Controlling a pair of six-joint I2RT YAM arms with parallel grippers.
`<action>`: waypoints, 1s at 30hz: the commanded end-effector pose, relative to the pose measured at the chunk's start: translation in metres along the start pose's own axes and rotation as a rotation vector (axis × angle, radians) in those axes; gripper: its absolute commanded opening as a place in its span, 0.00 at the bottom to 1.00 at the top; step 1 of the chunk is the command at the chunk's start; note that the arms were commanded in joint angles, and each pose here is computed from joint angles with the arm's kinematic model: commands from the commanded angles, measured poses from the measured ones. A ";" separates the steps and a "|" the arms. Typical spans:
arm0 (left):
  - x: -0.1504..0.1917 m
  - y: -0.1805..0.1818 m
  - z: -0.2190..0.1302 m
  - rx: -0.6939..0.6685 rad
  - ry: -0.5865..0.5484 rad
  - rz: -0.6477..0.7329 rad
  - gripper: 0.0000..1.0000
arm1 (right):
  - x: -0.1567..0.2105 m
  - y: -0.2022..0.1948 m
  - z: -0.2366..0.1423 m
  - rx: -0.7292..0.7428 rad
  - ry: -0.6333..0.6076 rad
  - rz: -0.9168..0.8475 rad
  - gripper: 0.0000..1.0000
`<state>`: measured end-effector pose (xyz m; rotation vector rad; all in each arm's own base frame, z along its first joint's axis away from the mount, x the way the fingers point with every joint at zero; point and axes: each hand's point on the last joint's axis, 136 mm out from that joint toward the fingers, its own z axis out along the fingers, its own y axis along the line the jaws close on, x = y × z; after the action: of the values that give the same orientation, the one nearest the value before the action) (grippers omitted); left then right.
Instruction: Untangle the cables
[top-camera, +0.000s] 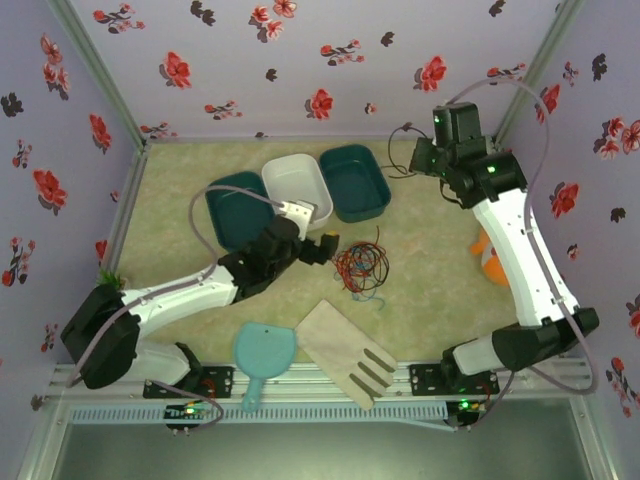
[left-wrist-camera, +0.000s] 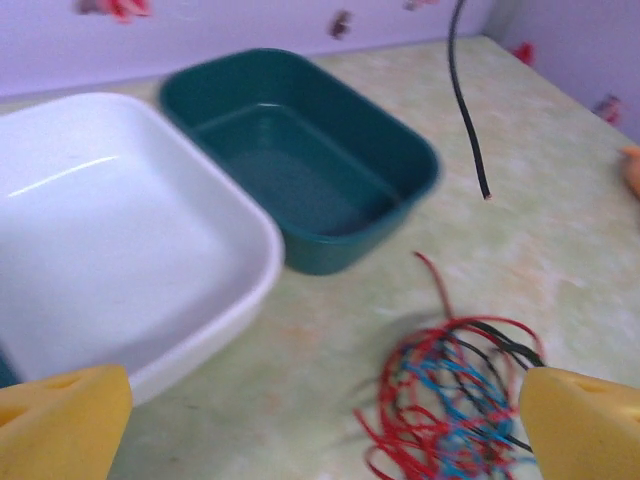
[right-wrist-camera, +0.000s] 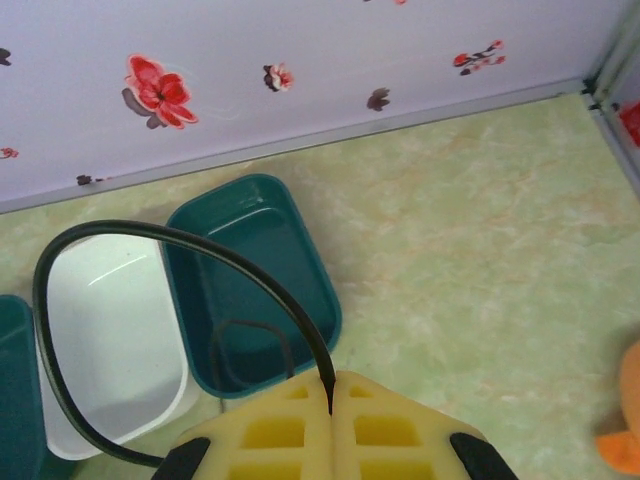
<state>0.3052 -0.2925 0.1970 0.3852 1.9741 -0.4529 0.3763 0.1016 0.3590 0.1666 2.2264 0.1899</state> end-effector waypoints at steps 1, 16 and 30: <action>-0.009 0.045 -0.004 -0.163 -0.044 -0.091 1.00 | -0.010 0.014 0.012 -0.060 -0.026 0.016 0.00; -0.039 0.128 0.005 -0.457 -0.194 -0.206 1.00 | -0.001 0.037 0.113 -0.024 0.046 -0.050 0.00; -0.041 0.139 0.018 -0.519 -0.217 -0.254 1.00 | 0.045 0.053 0.194 -0.004 0.194 -0.116 0.00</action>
<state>0.3911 -0.1883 0.1912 -0.1457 1.9084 -0.1157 0.4979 0.1664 0.2186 0.0656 2.4223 0.1489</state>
